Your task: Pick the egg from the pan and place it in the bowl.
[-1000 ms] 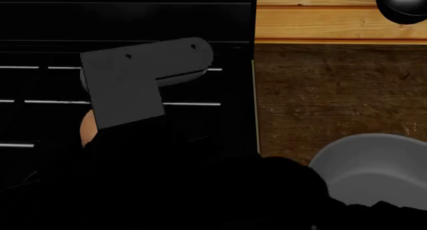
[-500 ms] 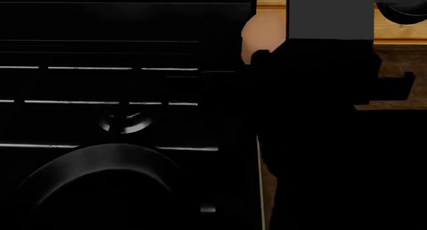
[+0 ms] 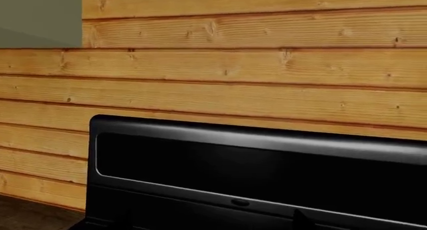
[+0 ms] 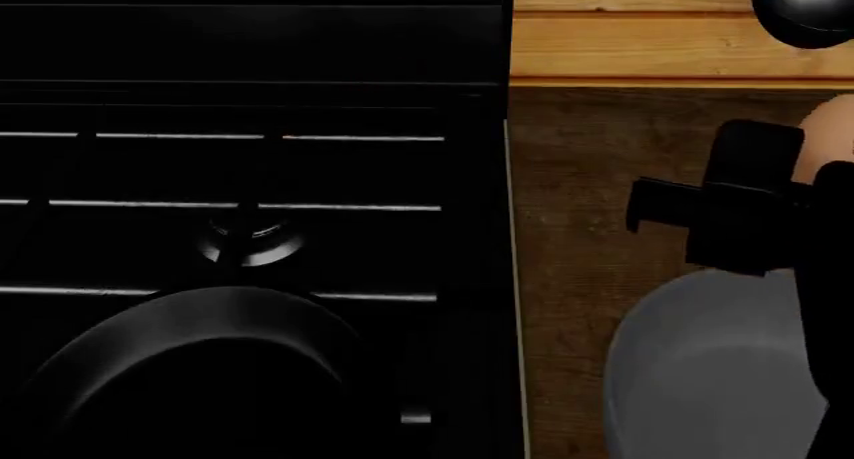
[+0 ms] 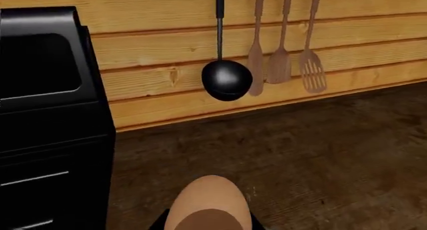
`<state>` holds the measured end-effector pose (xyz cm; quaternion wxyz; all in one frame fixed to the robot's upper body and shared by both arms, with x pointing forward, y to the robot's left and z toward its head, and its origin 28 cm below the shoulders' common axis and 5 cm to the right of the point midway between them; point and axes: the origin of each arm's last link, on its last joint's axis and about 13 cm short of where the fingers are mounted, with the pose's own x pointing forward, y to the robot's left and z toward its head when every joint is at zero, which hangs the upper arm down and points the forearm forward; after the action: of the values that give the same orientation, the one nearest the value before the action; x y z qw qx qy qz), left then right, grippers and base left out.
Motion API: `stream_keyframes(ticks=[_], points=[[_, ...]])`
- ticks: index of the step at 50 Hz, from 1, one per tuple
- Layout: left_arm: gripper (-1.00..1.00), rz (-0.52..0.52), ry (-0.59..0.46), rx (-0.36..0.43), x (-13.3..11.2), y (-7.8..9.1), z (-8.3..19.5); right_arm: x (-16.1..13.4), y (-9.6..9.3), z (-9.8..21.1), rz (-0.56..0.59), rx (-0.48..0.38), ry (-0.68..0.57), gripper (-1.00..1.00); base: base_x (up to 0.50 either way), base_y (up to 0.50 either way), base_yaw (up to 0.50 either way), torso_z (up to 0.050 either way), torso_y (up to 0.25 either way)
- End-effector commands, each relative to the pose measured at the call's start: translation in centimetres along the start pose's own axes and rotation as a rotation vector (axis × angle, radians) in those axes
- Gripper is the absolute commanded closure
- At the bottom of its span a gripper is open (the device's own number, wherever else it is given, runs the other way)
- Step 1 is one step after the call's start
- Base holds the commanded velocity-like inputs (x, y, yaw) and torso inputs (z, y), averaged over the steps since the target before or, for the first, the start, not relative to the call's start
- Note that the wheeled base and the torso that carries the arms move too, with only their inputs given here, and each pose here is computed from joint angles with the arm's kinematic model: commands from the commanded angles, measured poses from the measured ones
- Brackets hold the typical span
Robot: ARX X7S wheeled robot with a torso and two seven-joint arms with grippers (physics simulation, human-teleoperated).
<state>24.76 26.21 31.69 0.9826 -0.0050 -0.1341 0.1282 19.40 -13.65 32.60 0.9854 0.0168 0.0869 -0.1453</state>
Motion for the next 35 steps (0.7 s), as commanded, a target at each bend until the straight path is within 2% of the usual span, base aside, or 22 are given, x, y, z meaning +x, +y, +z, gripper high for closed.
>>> stream_keyframes(ticks=[1,35], points=[[-1.00,-0.002,0.003,0.002,0.3,-0.2,-0.2,0.8,-1.4,-1.7,-0.088,-0.030,0.057,1.00,0.00,0.00,0.00,0.000,0.000],[-1.00,0.004,0.030,-0.006,0.7,-0.2,-1.3,1.2,-2.0,-5.4,-0.106,-0.054,0.216,1.00,0.00,0.00,0.00,0.000,0.000]])
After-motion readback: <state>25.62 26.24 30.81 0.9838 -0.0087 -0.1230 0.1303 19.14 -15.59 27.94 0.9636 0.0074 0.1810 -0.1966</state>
